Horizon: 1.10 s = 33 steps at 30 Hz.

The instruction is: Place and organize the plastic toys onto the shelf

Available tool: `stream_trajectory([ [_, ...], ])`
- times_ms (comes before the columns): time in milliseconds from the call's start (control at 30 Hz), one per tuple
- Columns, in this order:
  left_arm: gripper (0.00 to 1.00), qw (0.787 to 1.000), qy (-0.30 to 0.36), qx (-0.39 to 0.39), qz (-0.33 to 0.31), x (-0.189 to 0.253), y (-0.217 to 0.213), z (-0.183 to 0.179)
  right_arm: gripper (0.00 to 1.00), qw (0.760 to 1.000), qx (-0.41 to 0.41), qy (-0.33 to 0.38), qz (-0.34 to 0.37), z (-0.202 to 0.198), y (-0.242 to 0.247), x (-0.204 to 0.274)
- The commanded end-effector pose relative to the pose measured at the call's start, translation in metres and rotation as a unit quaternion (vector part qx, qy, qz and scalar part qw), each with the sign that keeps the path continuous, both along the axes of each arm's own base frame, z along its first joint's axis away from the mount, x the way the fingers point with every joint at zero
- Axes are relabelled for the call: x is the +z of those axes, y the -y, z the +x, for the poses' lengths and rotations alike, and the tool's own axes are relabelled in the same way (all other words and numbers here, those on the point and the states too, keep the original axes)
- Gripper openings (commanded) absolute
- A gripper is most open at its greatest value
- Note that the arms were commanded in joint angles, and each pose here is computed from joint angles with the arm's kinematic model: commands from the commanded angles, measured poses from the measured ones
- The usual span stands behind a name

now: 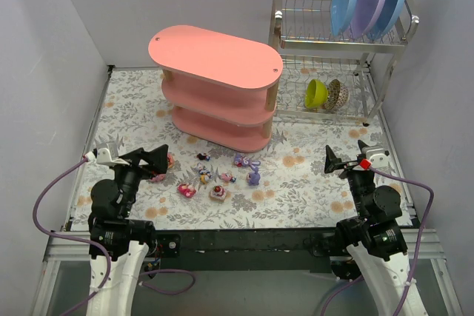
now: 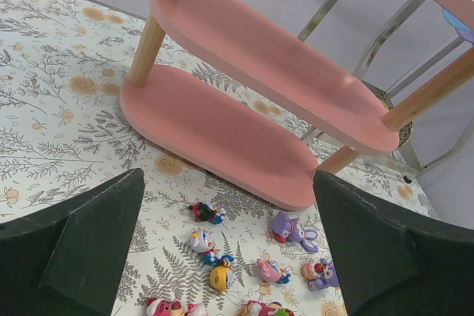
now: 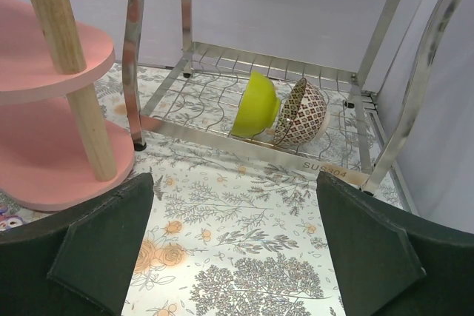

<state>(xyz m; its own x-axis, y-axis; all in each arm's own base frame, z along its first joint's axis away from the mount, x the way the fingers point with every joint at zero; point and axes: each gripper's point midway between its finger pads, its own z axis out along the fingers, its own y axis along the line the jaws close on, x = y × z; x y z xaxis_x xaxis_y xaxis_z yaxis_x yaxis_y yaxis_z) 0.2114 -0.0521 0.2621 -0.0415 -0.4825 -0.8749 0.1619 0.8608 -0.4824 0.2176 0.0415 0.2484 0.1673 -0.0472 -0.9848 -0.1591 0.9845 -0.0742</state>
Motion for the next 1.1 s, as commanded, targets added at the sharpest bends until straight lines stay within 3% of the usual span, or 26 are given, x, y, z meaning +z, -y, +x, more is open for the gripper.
stream_trajectory([
  [0, 0.98, 1.000, -0.014, 0.016, -0.002, -0.006, -0.005, 0.006, 0.98, 0.994, 0.001, 0.101, 0.031, -0.029, 0.009, 0.046],
  [167, 0.98, 0.997, -0.055, 0.058, -0.005, -0.014, -0.018, 0.015, 0.98, 0.995, 0.011, 0.092, 0.030, -0.026, 0.005, 0.043],
  [433, 0.98, 0.972, -0.190, 0.130, -0.040, -0.045, -0.034, 0.032, 0.98, 0.995, 0.016, 0.090, 0.035, -0.025, 0.002, 0.040],
  [667, 0.98, 0.928, -0.298, 0.211, -0.075, -0.076, -0.050, 0.033, 0.98, 0.995, 0.020, 0.095, 0.039, -0.027, 0.001, 0.041],
  [867, 0.98, 0.862, -0.402, 0.288, -0.113, -0.109, -0.058, 0.019, 0.98, 0.994, 0.019, 0.098, 0.044, -0.028, 0.002, 0.040],
  [1067, 0.98, 0.828, -0.436, 0.320, -0.146, -0.127, -0.056, 0.017, 0.98, 0.993, 0.016, 0.102, 0.049, -0.029, 0.003, 0.041],
])
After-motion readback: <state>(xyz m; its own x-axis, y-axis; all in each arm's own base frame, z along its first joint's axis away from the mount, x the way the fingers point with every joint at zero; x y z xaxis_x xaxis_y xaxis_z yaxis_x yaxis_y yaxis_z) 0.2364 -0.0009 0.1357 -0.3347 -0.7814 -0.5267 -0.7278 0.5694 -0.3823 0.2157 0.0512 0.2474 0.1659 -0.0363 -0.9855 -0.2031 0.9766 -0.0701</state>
